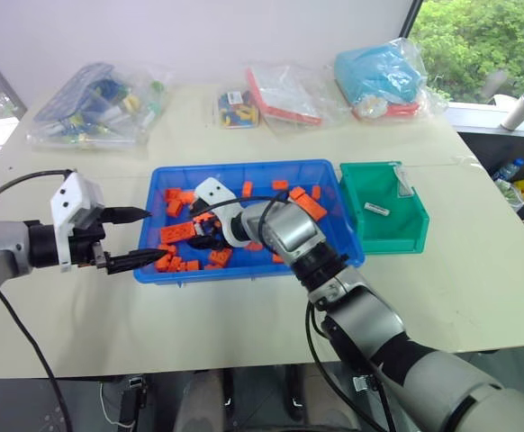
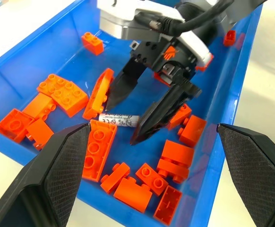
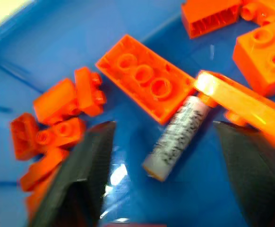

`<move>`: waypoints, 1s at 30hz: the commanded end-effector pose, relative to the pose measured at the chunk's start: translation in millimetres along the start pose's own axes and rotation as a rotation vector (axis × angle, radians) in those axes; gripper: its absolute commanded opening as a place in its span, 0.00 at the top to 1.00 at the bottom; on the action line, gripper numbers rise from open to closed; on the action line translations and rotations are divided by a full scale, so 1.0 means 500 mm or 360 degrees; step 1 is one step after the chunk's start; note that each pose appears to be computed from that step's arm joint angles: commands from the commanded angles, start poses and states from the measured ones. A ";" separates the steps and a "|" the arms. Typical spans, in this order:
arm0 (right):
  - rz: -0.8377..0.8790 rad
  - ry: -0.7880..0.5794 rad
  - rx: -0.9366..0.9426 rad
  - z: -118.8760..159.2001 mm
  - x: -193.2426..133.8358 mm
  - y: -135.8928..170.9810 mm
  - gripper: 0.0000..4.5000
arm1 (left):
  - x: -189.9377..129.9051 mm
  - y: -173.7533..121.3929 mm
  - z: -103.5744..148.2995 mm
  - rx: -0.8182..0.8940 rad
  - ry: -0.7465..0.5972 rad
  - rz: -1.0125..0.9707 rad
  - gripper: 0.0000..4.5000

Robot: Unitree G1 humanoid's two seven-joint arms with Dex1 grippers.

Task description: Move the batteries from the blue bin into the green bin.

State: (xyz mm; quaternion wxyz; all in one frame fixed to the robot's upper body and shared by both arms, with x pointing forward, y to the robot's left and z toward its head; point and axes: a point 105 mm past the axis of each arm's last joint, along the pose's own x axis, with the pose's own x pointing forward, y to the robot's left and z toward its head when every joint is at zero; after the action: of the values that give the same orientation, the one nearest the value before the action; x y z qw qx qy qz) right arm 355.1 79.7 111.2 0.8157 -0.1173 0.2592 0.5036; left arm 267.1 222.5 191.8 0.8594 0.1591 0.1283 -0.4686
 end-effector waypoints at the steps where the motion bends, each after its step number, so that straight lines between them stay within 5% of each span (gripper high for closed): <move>1: 0.0032 0.0024 -0.0034 -0.003 0.006 0.014 0.67 | 0.000 0.002 0.019 0.0058 -0.0037 -0.0006 0.00; 4: 0.0030 0.0031 -0.0054 -0.004 -0.001 0.012 0.98 | 0.009 0.000 0.020 0.0058 -0.0052 -0.0034 0.00; 11: 0.0015 -0.0105 0.0014 0.020 -0.083 -0.022 0.98 | 0.049 -0.041 0.021 0.0040 -0.0126 -0.0166 0.00; 18: -0.0144 -0.0464 0.0208 0.065 -0.296 -0.113 0.98 | 0.087 -0.056 0.042 0.0035 -0.0250 -0.0191 0.00; 22: -0.0466 -0.0537 0.0307 0.032 -0.404 -0.195 0.98 | 0.096 -0.039 0.045 0.0014 -0.0283 -0.0144 0.00; 25: -0.0818 -0.0459 0.0374 -0.044 -0.489 -0.276 0.98 | 0.098 -0.029 0.044 0.0026 -0.0293 -0.0129 0.00; 30: -0.1109 -0.0339 0.0412 -0.134 -0.562 -0.329 0.98 | 0.101 -0.017 0.047 0.0049 -0.0322 -0.0094 0.00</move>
State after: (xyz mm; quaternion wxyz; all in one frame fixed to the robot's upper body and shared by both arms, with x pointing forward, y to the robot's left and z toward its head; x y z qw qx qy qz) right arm 378.3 -235.7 178.1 0.9602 -0.0291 0.2156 0.1753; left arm 286.7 171.1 182.0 0.8517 0.0994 0.0640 -0.5106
